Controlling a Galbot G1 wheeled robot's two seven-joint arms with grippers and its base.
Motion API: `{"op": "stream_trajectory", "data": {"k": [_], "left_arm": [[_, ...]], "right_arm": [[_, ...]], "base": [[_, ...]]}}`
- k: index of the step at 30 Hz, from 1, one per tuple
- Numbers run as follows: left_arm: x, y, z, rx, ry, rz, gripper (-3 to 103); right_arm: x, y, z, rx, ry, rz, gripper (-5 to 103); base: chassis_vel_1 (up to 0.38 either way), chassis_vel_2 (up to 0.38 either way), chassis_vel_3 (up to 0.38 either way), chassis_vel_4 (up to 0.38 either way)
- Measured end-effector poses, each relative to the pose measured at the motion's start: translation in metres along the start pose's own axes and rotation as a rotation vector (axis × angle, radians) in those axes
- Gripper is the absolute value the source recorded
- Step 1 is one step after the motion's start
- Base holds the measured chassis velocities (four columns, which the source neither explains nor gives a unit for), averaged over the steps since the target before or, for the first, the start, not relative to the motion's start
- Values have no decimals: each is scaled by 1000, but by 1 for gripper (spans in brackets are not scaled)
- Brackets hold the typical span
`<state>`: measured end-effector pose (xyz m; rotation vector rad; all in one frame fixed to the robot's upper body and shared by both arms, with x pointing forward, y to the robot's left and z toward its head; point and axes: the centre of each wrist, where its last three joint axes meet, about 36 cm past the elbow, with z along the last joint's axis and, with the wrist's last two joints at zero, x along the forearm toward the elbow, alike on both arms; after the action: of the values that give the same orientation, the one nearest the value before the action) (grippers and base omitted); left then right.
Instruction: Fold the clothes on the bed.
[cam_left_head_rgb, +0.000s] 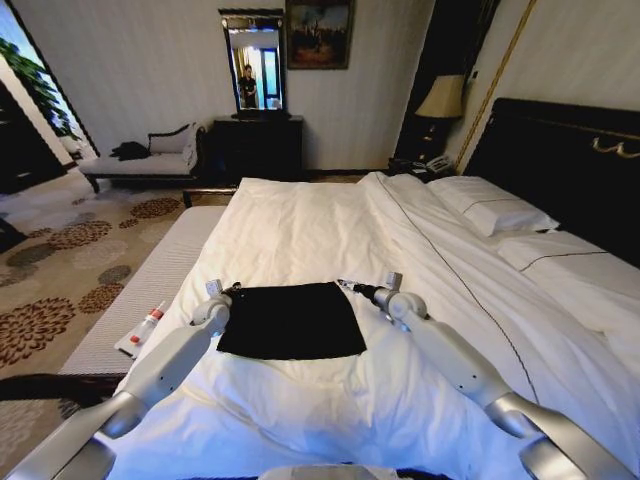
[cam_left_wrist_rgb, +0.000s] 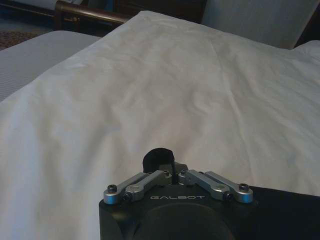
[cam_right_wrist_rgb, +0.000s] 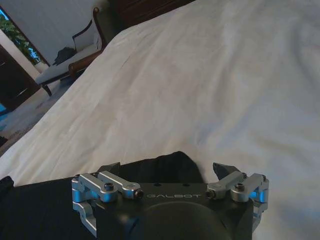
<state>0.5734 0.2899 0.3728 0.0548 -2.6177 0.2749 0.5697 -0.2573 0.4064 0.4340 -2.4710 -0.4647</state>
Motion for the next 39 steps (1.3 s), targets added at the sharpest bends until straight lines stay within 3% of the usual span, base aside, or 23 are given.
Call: {"op": "stream_trajectory", "data": {"k": [12, 28, 30, 33, 35, 38, 39], "left_arm": [[1, -10, -5, -9, -7, 25, 0], [2, -20, -3, -26, -4, 50, 0], [2, -21, -3, -27, -4, 52, 0], [2, -22, -5, -28, -6, 55, 0], [2, -22, -5, -28, -6, 56, 0], [1, -23, -5, -29, -5, 58, 0], [1, -23, -5, -29, -5, 58, 0]], "right_arm": [[-57, 3, 9, 6, 48, 25, 100], [-90, 2, 19, 22, 46, 60, 103], [-92, 3, 20, 23, 46, 61, 99], [-94, 5, 20, 23, 46, 58, 84], [-94, 5, 20, 23, 46, 58, 84], [-94, 6, 19, 21, 45, 56, 68], [-94, 6, 19, 21, 45, 56, 68]], "base": [[0, 0, 0, 0], [0, 0, 0, 0], [0, 0, 0, 0], [0, 0, 0, 0], [0, 0, 0, 0], [0, 0, 0, 0], [0, 0, 0, 0]]}}
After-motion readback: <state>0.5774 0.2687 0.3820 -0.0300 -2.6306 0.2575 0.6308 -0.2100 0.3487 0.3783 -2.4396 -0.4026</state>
